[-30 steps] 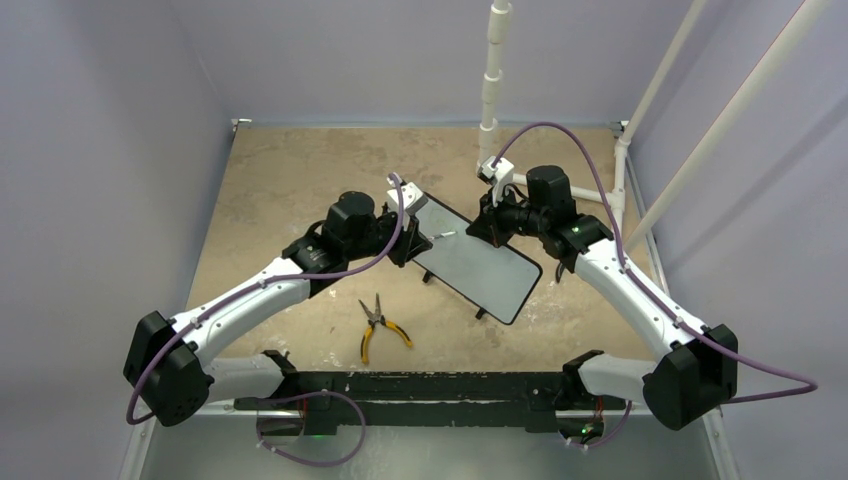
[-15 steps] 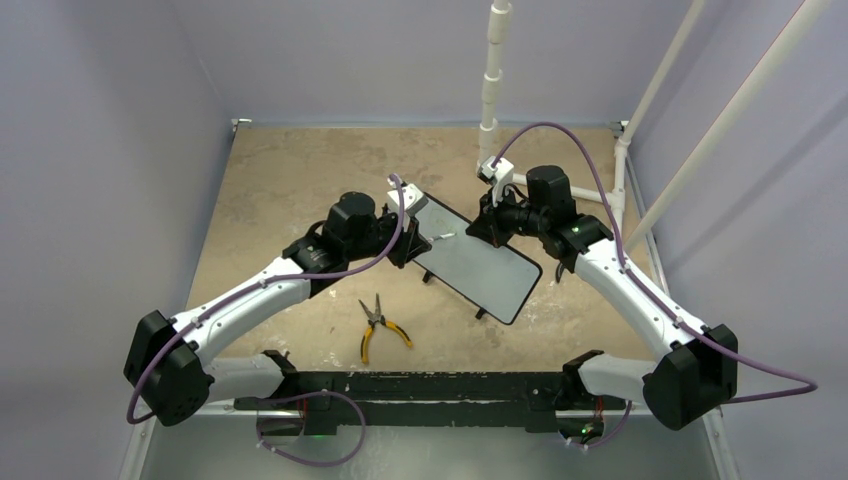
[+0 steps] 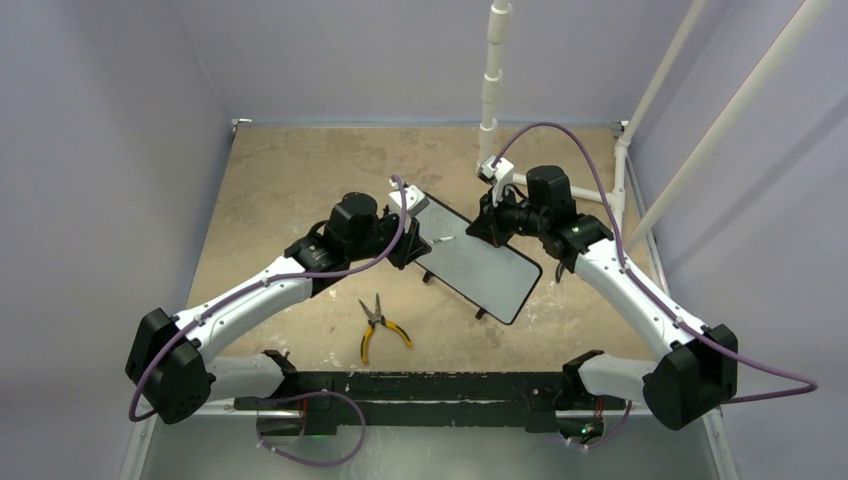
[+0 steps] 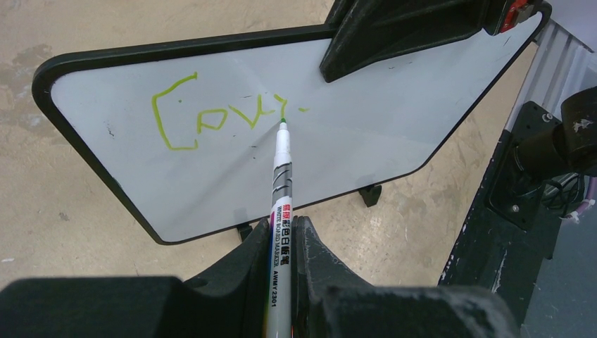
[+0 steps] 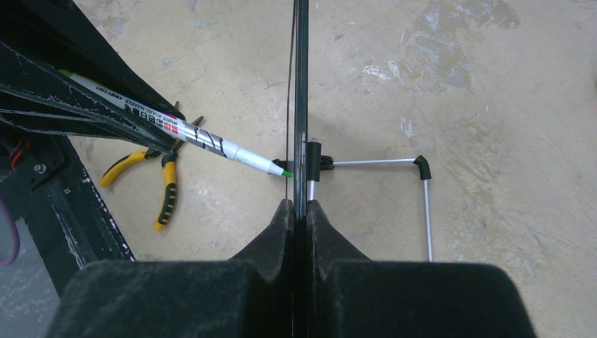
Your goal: Write a sentence on the whiteboard
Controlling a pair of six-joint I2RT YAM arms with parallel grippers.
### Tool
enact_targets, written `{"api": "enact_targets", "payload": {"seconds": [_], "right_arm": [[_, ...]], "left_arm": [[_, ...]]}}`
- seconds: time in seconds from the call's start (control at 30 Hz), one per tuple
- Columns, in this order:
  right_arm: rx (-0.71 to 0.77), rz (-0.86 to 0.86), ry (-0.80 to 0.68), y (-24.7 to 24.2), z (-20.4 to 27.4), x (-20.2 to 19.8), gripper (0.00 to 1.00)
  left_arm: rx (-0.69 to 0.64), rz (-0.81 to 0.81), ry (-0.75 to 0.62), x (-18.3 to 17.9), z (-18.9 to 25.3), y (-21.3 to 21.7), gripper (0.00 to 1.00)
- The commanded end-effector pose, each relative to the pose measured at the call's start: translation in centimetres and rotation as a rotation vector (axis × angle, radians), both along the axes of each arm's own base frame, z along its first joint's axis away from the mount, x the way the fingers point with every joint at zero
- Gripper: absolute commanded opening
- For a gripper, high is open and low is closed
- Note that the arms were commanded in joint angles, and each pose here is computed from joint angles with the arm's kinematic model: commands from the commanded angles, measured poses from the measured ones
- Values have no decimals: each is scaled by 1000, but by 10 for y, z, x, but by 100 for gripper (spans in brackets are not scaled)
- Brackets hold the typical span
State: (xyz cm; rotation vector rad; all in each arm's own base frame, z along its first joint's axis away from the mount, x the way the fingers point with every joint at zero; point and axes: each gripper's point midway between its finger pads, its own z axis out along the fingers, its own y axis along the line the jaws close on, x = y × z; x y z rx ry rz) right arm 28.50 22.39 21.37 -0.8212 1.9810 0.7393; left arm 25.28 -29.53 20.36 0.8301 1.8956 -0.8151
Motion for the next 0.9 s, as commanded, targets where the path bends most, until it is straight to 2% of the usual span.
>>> {"api": "enact_targets", "payload": {"seconds": [0.0,0.33,0.87], "right_arm": [[23,19,-22,4,9,-2,0],[25,17,-22,4,9,-3,0],[23,15,-19,4,8,-2,0]], "left_arm": [[-50,1,-55,4,16,-4,0],[-104,12,-115,7,39,-5,0],[-124,-90,-55,-7,27,-18,0]]}}
